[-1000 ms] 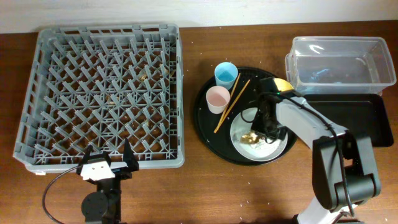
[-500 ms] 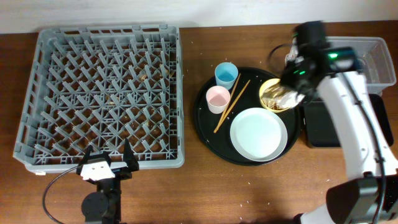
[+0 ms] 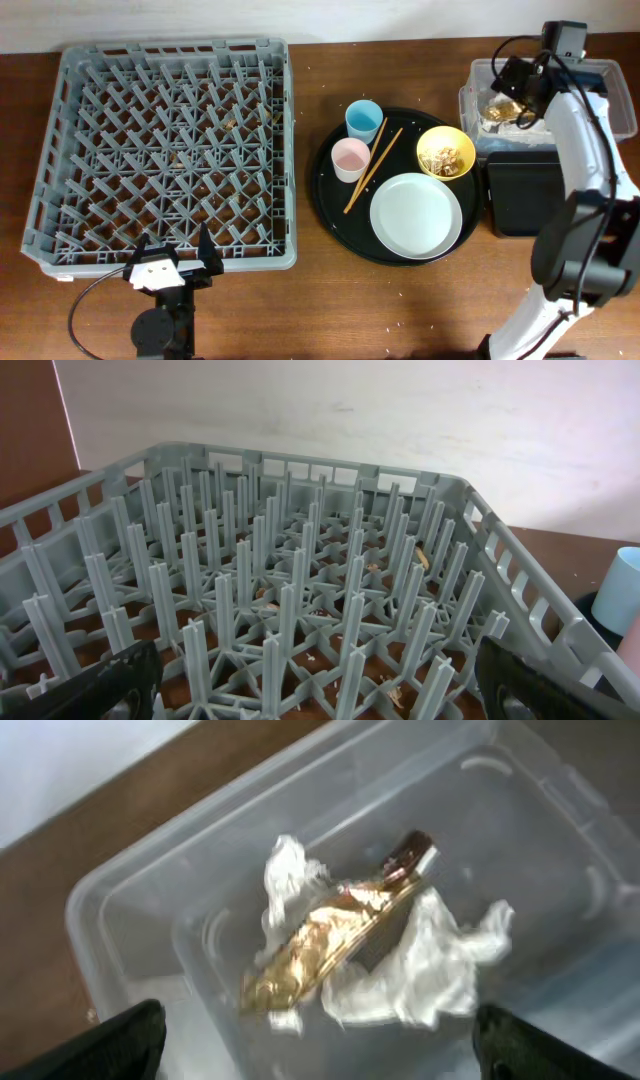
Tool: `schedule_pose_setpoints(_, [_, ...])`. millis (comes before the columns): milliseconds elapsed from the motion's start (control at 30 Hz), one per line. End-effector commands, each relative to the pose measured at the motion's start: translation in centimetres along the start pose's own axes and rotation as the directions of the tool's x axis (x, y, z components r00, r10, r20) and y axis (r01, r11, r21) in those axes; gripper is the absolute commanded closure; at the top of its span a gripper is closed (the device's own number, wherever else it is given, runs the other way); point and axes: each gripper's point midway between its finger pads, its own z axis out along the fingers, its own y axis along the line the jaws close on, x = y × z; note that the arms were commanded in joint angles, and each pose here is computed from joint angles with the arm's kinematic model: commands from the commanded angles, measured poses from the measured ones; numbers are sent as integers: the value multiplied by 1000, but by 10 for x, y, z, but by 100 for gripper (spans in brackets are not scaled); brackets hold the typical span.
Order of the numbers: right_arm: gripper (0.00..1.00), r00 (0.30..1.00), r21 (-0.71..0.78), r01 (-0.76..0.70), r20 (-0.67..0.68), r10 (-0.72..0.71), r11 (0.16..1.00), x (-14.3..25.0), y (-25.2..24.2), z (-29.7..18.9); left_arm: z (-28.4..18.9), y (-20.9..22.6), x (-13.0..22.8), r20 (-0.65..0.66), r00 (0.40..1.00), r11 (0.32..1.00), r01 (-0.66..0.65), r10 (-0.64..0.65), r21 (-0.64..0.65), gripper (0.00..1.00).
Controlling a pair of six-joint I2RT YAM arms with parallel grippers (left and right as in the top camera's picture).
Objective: Sort waste into correct bins and load items into the dishwasher rack
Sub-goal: 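Grasp the yellow bowl rim with the right gripper and lift it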
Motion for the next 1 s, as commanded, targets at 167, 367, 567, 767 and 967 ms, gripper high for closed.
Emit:
schedule_pose_setpoints(167, [22,919,-350,362,-22,-394,864,51,82,-157,0,0,2,0,1000,1000,-19,19,4,1])
schedule_pose_setpoints(367, [35,803,-262,519,-174,-569,813,121,121,-95,0,0,2,0,1000,1000,-19,19,3,1])
schedule_pose_setpoints(567, [48,697,-247,559,-377,-610,791,186,118,-16,0,0,2,0,1000,1000,-19,19,4,1])
schedule_pose_setpoints(767, [66,641,-256,583,-438,-630,771,217,119,5,0,0,2,-1,1000,1000,-19,19,4,1])
schedule_pose_setpoints(967, [84,635,-255,585,-446,-630,770,222,117,8,0,0,2,0,1000,1000,-19,19,4,1])
